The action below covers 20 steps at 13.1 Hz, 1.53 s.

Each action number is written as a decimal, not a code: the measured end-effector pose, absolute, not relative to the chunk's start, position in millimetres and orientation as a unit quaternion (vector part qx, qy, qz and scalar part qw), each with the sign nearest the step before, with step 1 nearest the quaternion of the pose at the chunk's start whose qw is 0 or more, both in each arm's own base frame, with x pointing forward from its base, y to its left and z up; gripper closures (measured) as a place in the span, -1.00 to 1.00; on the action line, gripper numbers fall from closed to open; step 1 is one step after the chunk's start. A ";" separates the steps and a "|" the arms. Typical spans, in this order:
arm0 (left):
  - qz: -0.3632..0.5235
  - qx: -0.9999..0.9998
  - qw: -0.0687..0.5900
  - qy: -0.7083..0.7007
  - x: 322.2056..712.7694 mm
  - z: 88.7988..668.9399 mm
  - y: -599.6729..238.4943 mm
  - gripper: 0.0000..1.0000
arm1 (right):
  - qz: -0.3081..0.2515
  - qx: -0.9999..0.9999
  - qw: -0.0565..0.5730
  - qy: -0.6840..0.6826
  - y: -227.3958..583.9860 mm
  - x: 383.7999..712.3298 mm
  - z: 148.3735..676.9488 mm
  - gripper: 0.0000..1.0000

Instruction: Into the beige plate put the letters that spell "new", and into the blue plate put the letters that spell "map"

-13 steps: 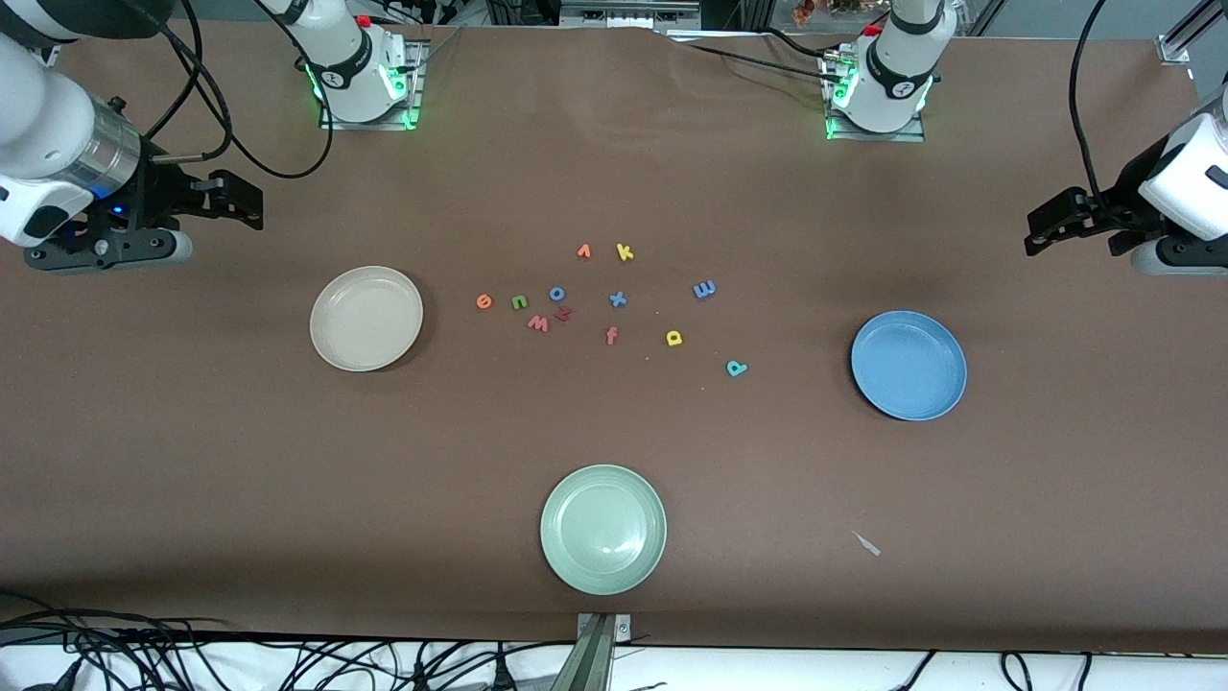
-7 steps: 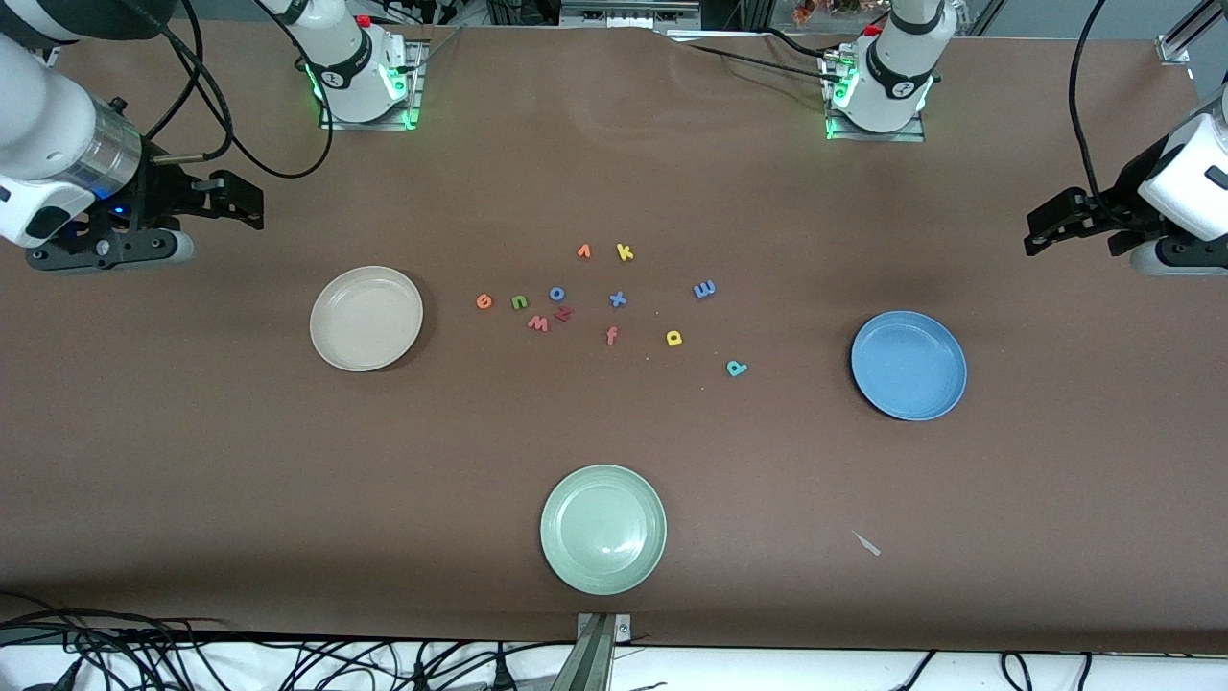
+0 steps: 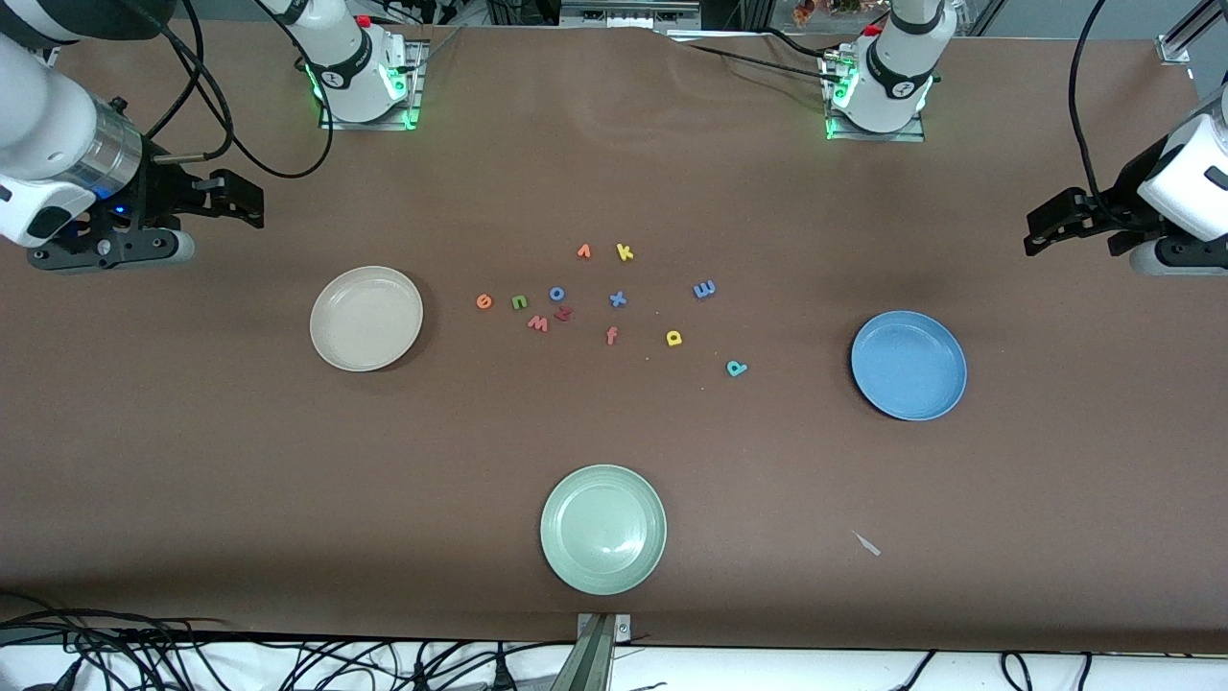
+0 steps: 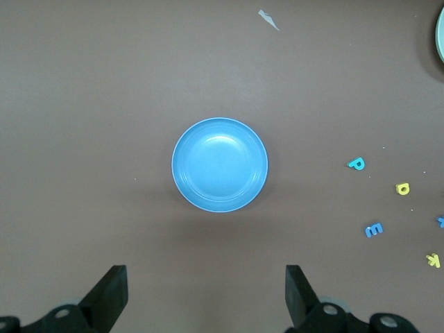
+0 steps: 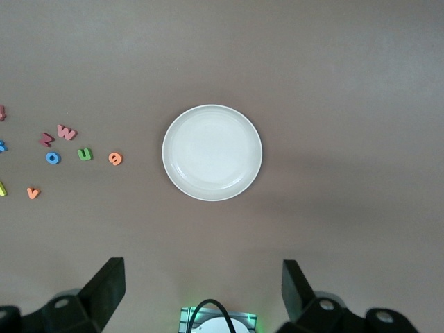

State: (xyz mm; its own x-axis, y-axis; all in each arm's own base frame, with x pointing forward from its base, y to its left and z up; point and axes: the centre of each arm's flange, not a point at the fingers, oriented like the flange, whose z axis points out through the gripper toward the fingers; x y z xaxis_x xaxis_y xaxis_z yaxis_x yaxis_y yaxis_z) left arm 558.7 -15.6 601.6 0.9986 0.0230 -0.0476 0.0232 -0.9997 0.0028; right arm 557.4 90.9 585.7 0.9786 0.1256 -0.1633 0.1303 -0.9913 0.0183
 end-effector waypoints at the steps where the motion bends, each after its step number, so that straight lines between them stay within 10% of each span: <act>1: -0.024 1.000 0.002 0.012 558.7 601.6 -15.6 -1.00 | -0.081 0.995 0.014 0.064 91.1 557.4 585.7 -1.00; 20: -0.025 1.000 0.002 0.012 558.8 600.5 -15.6 -1.00 | -0.064 0.996 0.030 0.061 84.4 563.6 586.1 -1.00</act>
